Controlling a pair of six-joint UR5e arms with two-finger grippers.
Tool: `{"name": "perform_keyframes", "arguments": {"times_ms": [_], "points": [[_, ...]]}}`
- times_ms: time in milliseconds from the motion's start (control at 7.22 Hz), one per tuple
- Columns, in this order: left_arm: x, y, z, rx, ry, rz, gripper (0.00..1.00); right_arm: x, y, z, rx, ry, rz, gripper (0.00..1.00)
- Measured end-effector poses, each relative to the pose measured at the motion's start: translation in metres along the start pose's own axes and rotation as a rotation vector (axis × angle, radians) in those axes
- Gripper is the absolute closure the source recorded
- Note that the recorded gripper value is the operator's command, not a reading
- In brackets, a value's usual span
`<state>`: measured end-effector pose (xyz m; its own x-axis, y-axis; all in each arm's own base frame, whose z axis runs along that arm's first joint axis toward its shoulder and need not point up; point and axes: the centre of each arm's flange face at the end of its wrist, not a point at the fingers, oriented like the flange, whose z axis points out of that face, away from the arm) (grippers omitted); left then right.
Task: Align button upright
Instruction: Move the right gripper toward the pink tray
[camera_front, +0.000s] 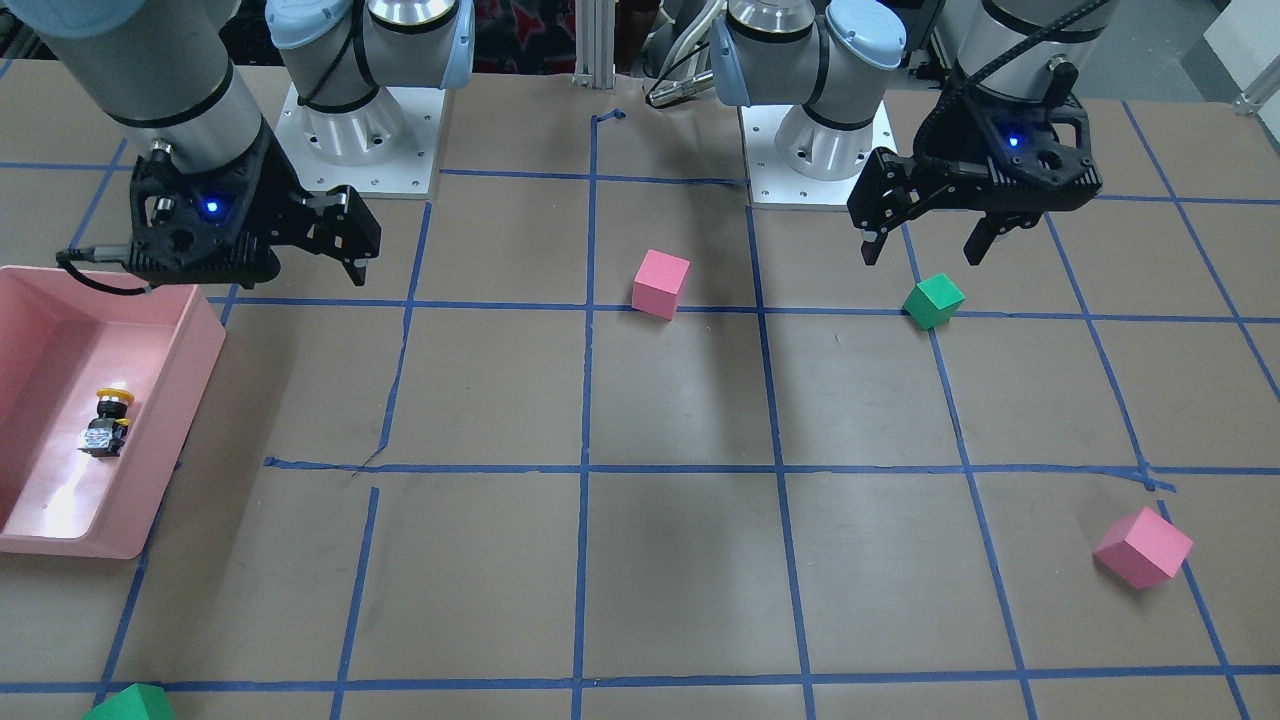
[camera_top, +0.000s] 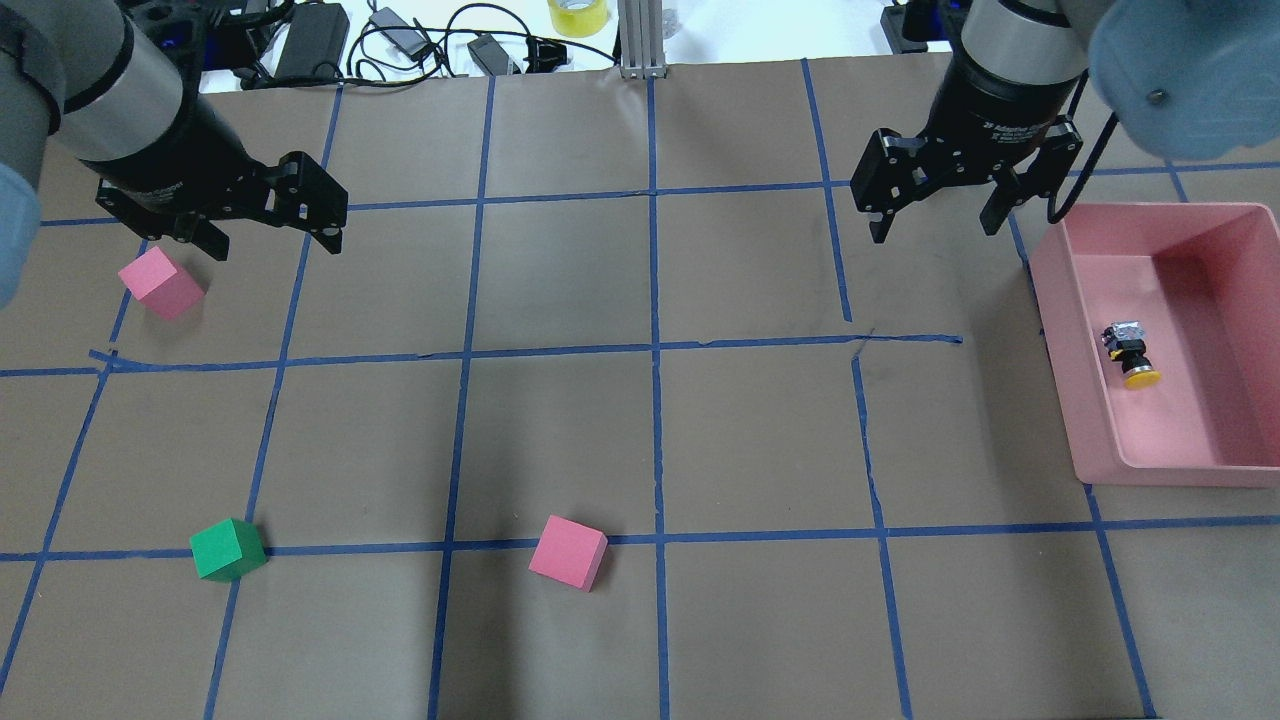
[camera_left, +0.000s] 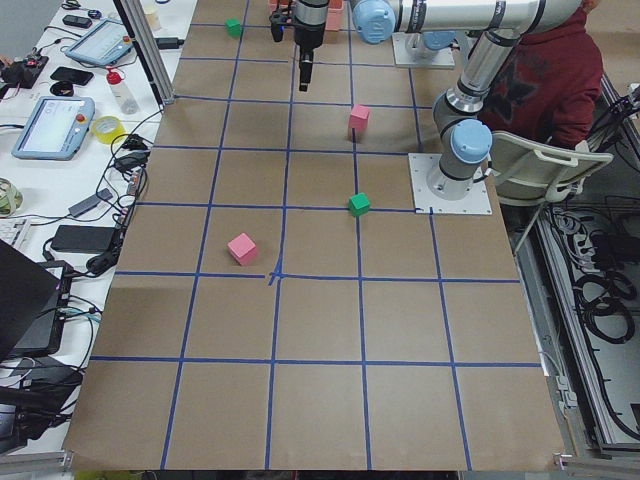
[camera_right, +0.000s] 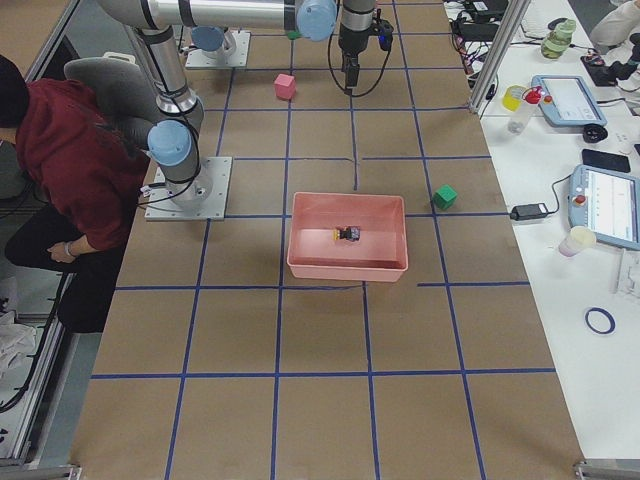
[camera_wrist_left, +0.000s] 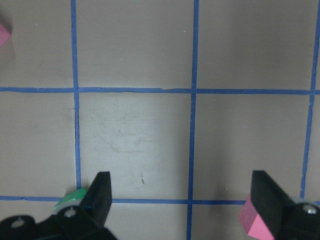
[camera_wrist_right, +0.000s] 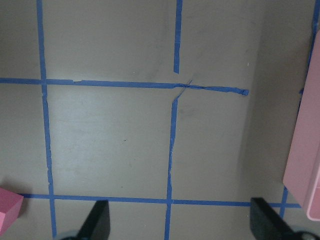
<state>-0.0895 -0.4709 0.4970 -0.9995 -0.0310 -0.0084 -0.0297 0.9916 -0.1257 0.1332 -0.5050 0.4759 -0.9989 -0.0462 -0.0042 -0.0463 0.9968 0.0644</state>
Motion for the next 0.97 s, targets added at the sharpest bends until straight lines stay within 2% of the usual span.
{"name": "perform_keyframes", "arguments": {"times_ms": [416, 970], "points": [[0.000, 0.001, 0.000, -0.004, 0.001, 0.000, 0.00, 0.004, 0.005, -0.009, -0.013, 0.011, 0.006, 0.00], [0.000, 0.002, -0.001, -0.009, 0.001, 0.000, 0.00, 0.007, -0.010, -0.014, 0.070, 0.000, 0.012, 0.00]]}}
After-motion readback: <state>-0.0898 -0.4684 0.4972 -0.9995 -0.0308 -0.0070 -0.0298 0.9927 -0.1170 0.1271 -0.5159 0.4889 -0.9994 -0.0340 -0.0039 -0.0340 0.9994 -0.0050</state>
